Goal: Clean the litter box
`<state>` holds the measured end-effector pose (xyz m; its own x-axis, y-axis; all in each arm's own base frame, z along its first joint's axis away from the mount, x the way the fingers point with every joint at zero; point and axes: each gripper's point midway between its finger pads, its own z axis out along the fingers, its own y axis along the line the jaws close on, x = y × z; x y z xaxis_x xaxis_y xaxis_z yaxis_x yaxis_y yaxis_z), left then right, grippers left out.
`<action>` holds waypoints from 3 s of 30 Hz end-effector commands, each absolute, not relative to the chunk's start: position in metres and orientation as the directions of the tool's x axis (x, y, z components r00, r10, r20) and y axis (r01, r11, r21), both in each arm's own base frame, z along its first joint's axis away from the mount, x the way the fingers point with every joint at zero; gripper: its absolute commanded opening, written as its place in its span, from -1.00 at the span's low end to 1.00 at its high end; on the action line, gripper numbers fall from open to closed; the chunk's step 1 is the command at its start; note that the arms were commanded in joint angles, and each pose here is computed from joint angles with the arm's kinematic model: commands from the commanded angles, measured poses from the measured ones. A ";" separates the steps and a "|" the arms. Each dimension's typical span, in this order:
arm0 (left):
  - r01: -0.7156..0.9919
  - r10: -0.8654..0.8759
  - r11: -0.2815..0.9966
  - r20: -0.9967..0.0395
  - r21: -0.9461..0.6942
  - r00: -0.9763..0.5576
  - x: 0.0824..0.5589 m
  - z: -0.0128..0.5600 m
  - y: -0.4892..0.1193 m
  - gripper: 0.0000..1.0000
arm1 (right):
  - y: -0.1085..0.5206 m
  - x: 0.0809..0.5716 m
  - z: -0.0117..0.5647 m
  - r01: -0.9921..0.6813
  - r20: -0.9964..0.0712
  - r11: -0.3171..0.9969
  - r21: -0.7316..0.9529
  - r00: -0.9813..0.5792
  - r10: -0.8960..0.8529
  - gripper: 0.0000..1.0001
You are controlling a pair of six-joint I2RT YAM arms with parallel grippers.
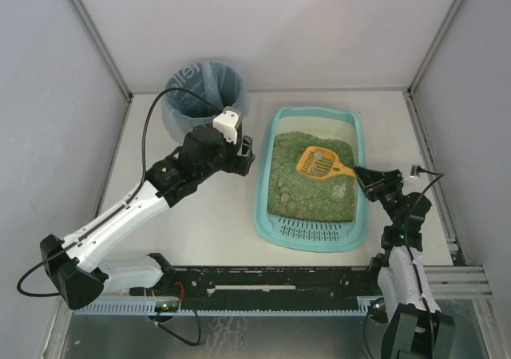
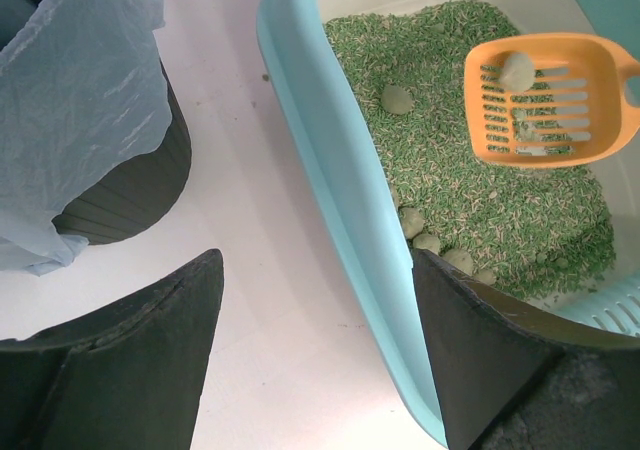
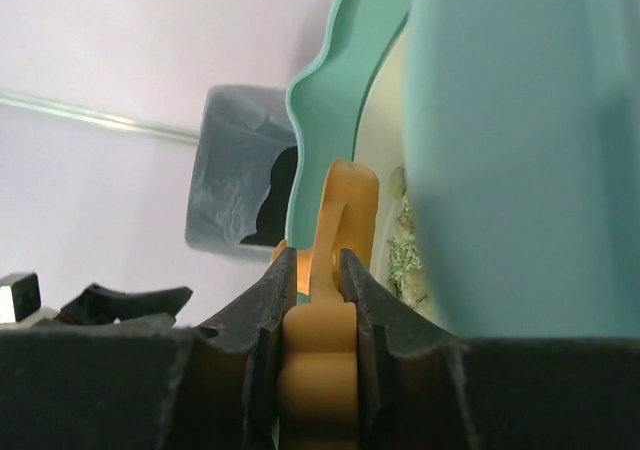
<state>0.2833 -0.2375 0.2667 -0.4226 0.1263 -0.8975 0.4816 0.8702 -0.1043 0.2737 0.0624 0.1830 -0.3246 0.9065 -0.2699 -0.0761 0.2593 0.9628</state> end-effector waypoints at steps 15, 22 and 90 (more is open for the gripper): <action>0.499 0.069 0.859 -0.938 -0.118 -0.341 0.285 0.312 -0.240 0.61 | 0.075 0.269 0.225 -0.253 -0.367 0.292 0.922 -0.338 0.866 -1.00; 0.501 0.066 0.856 -0.937 -0.124 -0.344 0.284 0.311 -0.241 0.60 | 0.065 0.272 0.223 -0.223 -0.331 0.270 0.937 -0.313 0.891 -1.00; -0.023 -0.374 0.927 -0.919 -0.375 -0.125 0.338 0.358 -0.041 0.71 | 0.318 0.423 0.459 -0.649 -0.959 0.740 0.175 0.057 0.277 -1.00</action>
